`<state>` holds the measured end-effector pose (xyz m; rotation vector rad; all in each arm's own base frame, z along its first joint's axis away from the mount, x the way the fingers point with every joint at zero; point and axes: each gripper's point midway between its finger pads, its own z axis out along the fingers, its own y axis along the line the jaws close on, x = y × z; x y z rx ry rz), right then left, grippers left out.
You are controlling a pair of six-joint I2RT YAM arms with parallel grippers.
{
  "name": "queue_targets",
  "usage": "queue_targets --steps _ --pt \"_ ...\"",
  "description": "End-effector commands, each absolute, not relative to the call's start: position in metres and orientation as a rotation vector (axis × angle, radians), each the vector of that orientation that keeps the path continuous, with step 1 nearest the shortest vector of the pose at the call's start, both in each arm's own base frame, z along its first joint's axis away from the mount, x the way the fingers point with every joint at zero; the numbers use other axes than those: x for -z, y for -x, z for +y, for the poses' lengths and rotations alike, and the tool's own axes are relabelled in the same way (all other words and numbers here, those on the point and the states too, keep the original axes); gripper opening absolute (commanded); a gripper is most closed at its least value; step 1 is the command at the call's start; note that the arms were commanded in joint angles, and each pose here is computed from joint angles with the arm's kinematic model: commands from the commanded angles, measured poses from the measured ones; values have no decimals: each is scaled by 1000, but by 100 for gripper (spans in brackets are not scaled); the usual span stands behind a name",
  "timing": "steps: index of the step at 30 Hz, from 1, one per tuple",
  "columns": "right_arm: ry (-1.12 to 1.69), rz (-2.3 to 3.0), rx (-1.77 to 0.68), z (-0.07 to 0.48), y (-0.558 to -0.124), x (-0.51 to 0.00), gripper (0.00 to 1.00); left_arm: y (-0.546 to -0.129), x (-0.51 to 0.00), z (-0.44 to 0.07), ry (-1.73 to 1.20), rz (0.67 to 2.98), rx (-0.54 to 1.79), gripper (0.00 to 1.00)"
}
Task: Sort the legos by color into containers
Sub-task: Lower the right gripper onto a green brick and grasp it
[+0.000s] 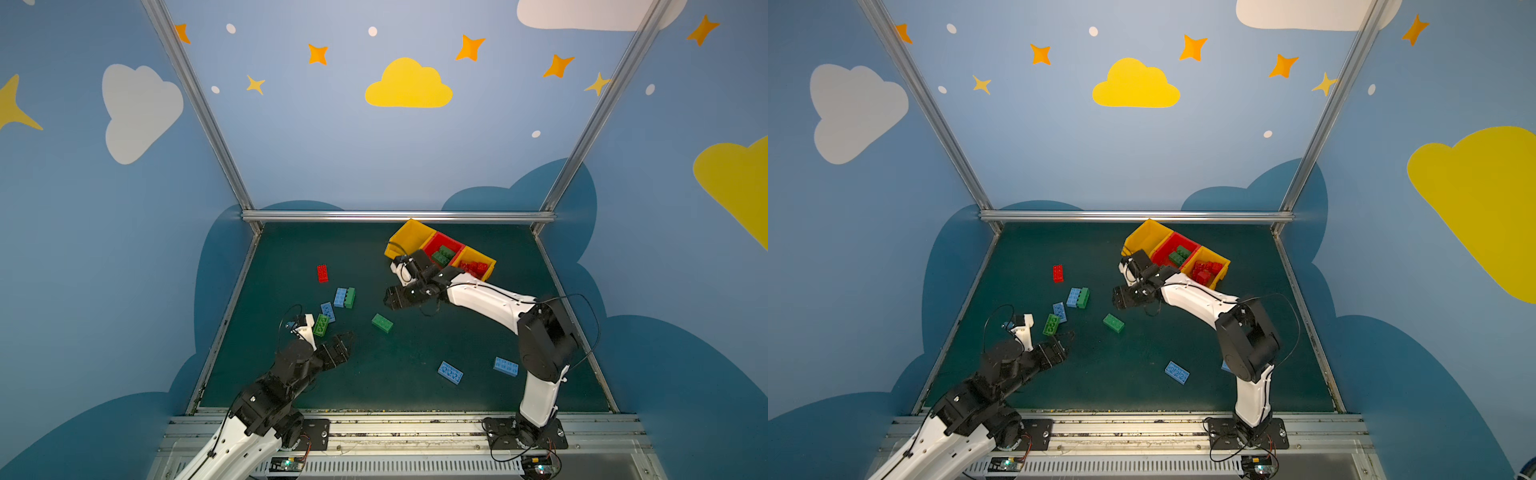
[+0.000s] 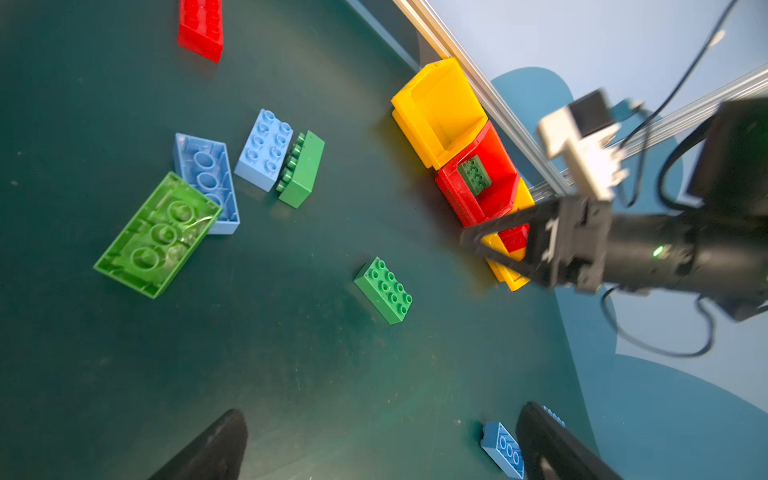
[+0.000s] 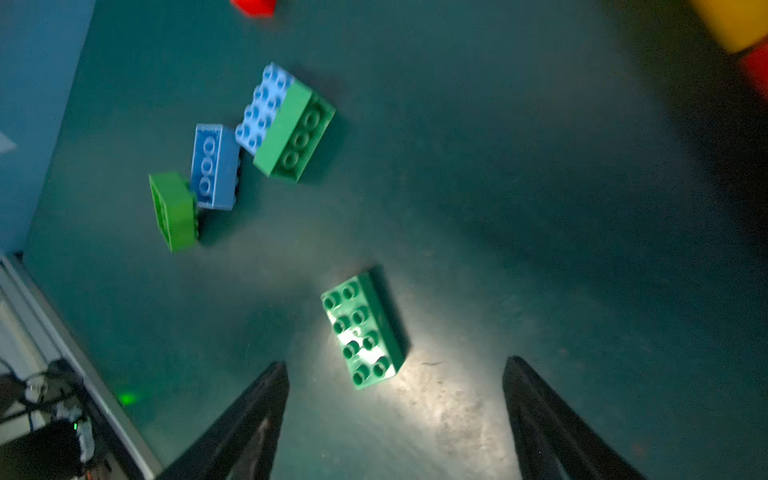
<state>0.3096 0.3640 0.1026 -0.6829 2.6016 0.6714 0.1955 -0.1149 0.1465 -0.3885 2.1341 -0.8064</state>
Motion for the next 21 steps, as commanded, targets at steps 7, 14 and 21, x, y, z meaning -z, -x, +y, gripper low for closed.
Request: queue_targets --steps 7,14,21 --pt "860 2567 -641 398 -289 -75 76 -183 -130 -104 464 2173 796 100" --pt "935 2604 -483 400 -286 -45 73 -183 -128 -103 469 2178 791 100" --pt "939 2641 -414 396 -288 -31 54 -185 -126 -103 465 2182 775 100"
